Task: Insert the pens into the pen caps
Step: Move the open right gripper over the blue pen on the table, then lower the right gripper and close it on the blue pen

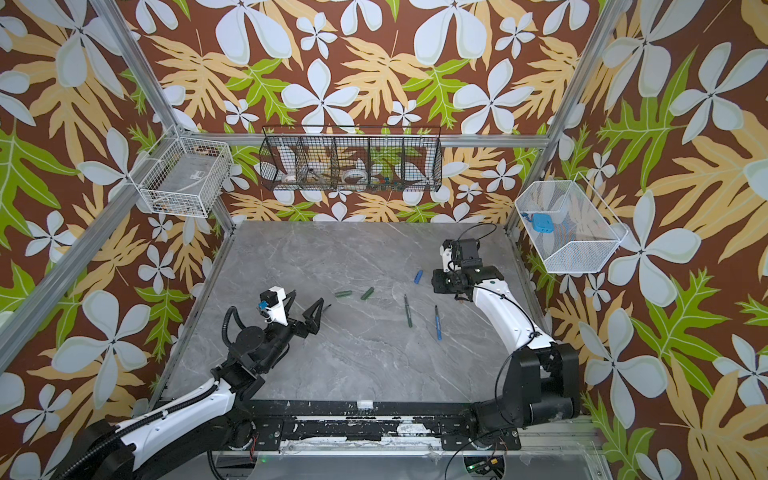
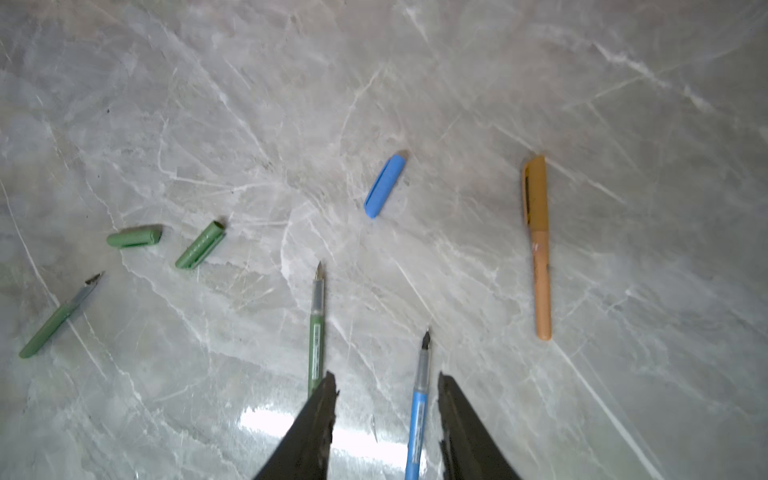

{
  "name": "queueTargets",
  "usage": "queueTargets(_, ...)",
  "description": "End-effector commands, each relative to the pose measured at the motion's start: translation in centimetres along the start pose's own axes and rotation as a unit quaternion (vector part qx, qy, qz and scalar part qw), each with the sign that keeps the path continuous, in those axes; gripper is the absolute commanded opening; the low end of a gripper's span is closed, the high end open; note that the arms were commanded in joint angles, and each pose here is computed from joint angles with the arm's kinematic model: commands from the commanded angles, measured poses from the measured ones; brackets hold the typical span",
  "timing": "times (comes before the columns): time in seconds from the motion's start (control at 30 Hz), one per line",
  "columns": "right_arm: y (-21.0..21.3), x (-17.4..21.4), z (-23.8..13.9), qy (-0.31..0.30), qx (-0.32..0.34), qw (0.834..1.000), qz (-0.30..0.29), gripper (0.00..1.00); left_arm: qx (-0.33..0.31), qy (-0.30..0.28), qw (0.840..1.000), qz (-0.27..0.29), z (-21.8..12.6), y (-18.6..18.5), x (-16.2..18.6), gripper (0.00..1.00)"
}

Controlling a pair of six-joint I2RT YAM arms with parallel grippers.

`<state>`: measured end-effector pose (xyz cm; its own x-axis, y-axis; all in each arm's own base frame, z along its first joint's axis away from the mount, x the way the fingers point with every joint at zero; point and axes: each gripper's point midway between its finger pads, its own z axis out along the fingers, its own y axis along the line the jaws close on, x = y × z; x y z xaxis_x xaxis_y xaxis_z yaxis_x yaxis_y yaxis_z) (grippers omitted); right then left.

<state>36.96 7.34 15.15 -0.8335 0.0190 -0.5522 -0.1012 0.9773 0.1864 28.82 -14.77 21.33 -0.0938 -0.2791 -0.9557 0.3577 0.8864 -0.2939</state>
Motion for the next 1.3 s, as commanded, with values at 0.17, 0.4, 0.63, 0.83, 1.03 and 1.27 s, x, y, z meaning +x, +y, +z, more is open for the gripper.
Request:
queueTargets(0.17, -2.8, 2.7, 1.1, 0.04, 0.073, 0.996, 0.025, 0.42, -0.012, -0.009, 1.0, -0.004, 0.6, 0.2, -0.5, 1.0)
queueTargets(0.4, -3.0, 5.3, 3.0, 0.082, 0.077, 0.993, 0.024, 0.43, 0.015, 0.009, 1.0, -0.008, 1.1, -0.9, -0.1, 1.0)
queueTargets(0.63, -2.7, 8.5, 4.8, 0.129, 0.089, 0.988, 0.006, 0.43, 0.009, 0.018, 1.0, -0.003, 1.4, -0.6, 0.7, 1.0)
queueTargets(0.83, -2.7, 9.7, 6.3, 0.147, 0.085, 0.986, 0.006, 0.43, 0.023, 0.033, 0.999, -0.002, 1.9, -1.1, 1.4, 1.0)
queueTargets(1.03, -2.6, 9.1, 7.4, 0.154, 0.082, 0.985, -0.003, 0.42, 0.033, 0.044, 0.998, -0.004, 2.2, -1.5, 1.9, 1.0)
queueTargets(1.27, -2.9, 9.2, 8.1, 0.17, 0.09, 0.981, -0.014, 0.4, 0.031, 0.045, 0.998, -0.001, 2.3, -1.5, 2.0, 1.0)
